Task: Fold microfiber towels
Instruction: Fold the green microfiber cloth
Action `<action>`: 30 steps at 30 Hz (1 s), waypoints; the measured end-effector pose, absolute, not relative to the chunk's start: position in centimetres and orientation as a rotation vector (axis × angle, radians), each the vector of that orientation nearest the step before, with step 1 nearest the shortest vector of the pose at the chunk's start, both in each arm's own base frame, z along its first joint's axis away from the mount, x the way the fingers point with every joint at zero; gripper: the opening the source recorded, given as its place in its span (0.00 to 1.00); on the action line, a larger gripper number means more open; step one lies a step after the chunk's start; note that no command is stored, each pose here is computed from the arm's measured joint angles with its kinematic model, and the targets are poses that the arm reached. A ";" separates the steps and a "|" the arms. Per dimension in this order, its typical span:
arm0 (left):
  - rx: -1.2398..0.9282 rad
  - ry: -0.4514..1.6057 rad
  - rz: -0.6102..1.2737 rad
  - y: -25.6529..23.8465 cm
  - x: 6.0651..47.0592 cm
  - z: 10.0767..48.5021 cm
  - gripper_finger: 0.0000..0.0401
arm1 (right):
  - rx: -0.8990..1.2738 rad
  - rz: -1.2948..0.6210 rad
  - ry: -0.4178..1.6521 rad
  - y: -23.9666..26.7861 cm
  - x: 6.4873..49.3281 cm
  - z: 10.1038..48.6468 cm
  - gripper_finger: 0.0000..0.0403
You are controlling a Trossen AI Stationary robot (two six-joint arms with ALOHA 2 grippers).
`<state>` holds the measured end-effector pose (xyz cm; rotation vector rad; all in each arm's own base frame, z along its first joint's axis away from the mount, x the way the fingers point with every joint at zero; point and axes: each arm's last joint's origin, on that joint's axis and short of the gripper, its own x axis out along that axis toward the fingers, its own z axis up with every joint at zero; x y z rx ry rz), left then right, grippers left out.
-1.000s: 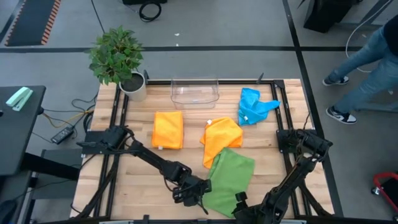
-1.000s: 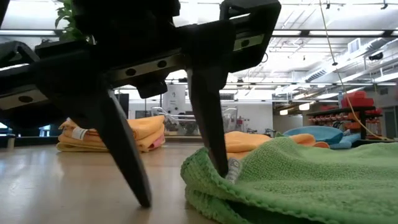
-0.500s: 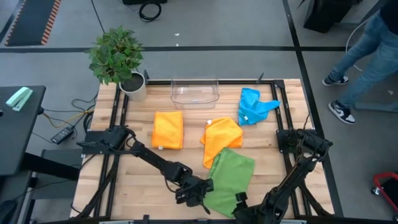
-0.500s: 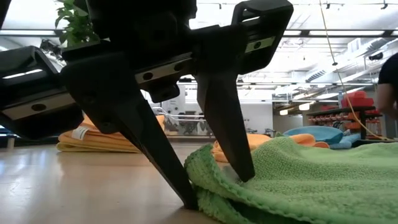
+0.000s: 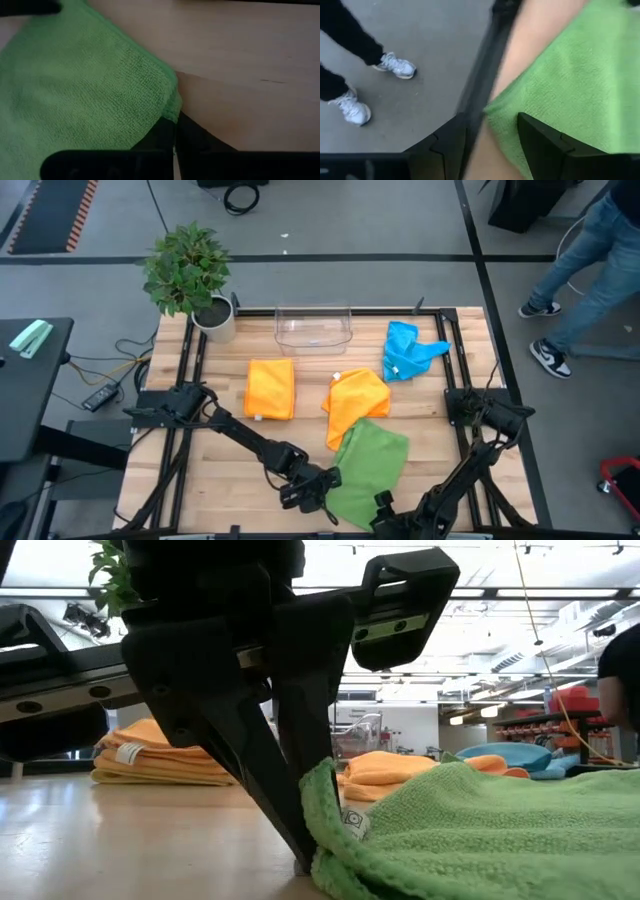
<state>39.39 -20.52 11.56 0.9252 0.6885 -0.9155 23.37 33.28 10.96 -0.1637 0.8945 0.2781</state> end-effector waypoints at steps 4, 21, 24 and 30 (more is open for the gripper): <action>0.912 0.697 -0.910 -20.5 39.4 11.5 0.05 | -0.166 0.264 0.892 33.6 23.4 9.9 0.46; 0.584 0.744 -0.801 -18.5 40.3 13.3 0.02 | 0.051 0.162 0.865 32.7 23.2 13.8 0.02; 0.436 0.707 -0.777 -17.2 40.8 15.8 0.02 | 0.138 0.176 0.850 32.7 22.4 16.2 0.02; 0.179 0.671 -0.840 -16.7 40.6 19.5 0.02 | 0.366 0.143 0.833 32.4 20.6 20.2 0.02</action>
